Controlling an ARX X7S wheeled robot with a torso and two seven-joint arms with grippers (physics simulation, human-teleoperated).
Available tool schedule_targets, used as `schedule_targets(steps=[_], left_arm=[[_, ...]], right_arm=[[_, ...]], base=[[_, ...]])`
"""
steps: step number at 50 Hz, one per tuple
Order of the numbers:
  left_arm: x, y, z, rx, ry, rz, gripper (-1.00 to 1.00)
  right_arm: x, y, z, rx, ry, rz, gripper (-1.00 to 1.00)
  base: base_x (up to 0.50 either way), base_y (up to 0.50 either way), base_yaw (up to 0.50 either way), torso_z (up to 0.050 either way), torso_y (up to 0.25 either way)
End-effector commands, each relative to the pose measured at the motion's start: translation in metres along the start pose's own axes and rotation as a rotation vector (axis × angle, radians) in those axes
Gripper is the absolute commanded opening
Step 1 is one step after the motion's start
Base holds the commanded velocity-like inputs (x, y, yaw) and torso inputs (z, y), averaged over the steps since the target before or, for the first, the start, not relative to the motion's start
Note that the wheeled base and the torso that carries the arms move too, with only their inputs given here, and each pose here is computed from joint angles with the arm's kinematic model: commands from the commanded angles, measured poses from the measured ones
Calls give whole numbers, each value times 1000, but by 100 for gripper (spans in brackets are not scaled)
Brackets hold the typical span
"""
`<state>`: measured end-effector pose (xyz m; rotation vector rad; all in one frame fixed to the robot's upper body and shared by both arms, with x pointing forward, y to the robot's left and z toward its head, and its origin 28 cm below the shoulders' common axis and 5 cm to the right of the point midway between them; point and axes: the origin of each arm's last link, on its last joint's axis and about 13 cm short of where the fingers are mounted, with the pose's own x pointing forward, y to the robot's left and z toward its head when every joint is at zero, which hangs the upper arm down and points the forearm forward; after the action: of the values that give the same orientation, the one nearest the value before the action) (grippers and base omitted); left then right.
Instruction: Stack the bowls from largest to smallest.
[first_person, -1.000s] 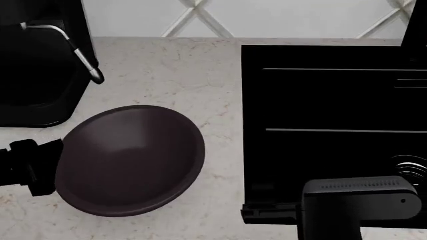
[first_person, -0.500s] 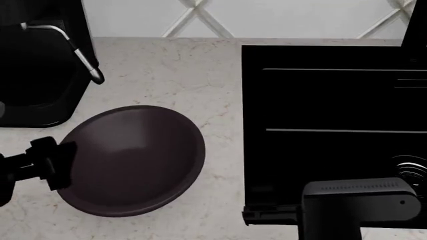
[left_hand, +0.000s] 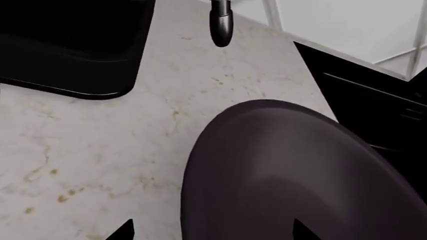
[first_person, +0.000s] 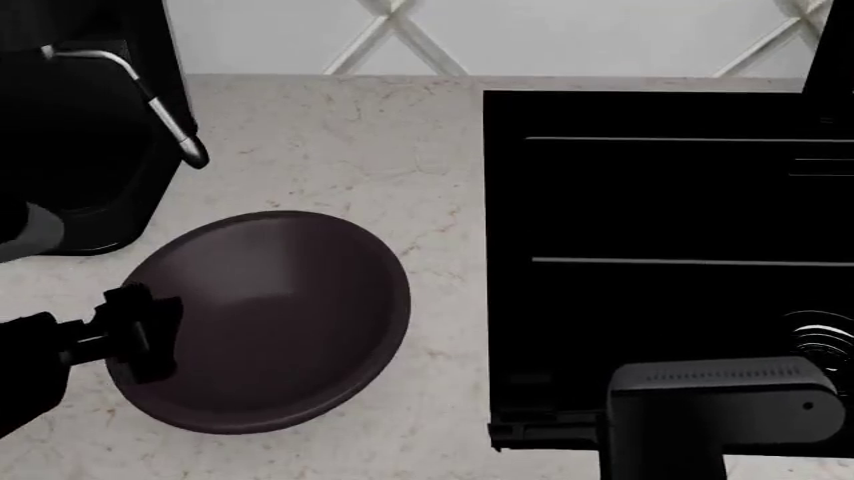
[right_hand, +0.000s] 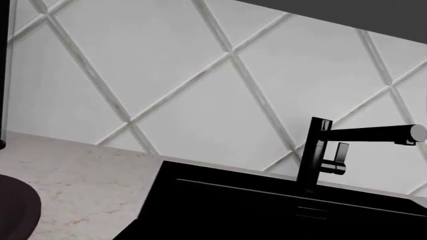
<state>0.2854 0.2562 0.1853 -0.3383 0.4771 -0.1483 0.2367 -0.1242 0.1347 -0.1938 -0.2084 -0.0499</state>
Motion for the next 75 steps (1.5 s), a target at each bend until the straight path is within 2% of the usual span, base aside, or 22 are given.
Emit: schedule_targets(steps=[1,15,33,34,55,61,66,75], left_arm=[[15,4,-5,9,24,2,100],[31,3,-10,15,51,-7,100],[31,5,-12,6,49,-4,100],[30,5,-12,6,45,-3,-100],[22,2,-3,2,-10,-24,-100],[8,-3,9,-25,-90,-54,-100],[-15,-8,17,-42,-158,-88,-100],[-44,-16,27,-45,-220,-108,-100]], right_arm=[[1,-1,0,-5,3,-4,100],[0,-2,-1,-10,6,-9,100],[0,-1,-1,-13,11,-6,100],[0,0,-2,-14,12,-4,100],[-1,0,-3,-17,14,-6,100],[-2,-2,-2,-15,13,-12,100],[-2,-3,-1,-10,8,-17,100],[-1,-3,1,-6,-1,-20,100]], base=[[0,0,0,0,0],[0,0,0,0,0],[0,0,0,0,0],[0,0,0,0,0],[0,0,0,0,0],[0,0,0,0,0],[0,0,0,0,0],[0,0,0,0,0]])
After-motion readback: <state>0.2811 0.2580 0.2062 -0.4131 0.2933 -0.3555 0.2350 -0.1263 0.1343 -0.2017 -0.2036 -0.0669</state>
